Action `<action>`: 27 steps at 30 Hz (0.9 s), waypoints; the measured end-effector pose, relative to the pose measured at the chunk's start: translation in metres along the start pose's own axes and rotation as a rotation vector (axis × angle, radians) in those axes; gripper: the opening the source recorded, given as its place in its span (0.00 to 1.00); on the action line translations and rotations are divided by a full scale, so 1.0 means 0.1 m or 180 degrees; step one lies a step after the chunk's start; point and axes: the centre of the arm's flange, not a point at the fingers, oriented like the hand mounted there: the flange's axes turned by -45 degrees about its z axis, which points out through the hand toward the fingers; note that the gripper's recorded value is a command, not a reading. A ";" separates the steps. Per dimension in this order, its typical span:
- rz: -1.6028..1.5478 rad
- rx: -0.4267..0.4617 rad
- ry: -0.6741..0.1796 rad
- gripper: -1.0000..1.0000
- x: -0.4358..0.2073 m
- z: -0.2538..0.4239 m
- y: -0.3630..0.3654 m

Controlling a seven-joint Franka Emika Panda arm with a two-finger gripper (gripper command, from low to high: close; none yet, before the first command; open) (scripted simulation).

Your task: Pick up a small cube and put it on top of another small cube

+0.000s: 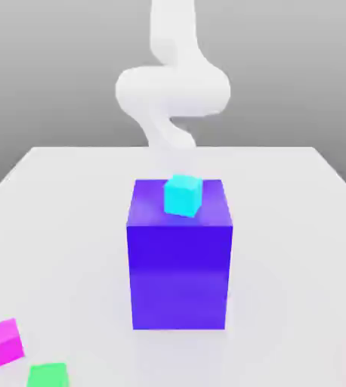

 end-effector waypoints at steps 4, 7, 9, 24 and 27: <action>0.0399 -0.0156 -0.0329 0.50 -0.02 0.76 0.34; 0.0696 -0.0275 -0.0561 0.50 -0.12 1.28 0.63; 0.0898 -0.0357 -0.0712 0.50 -0.22 1.62 0.83; 0.2474 -0.1043 -0.1788 0.50 -1.95 3.63 2.41; 0.2783 -0.1188 -0.1997 0.50 -2.45 3.90 2.65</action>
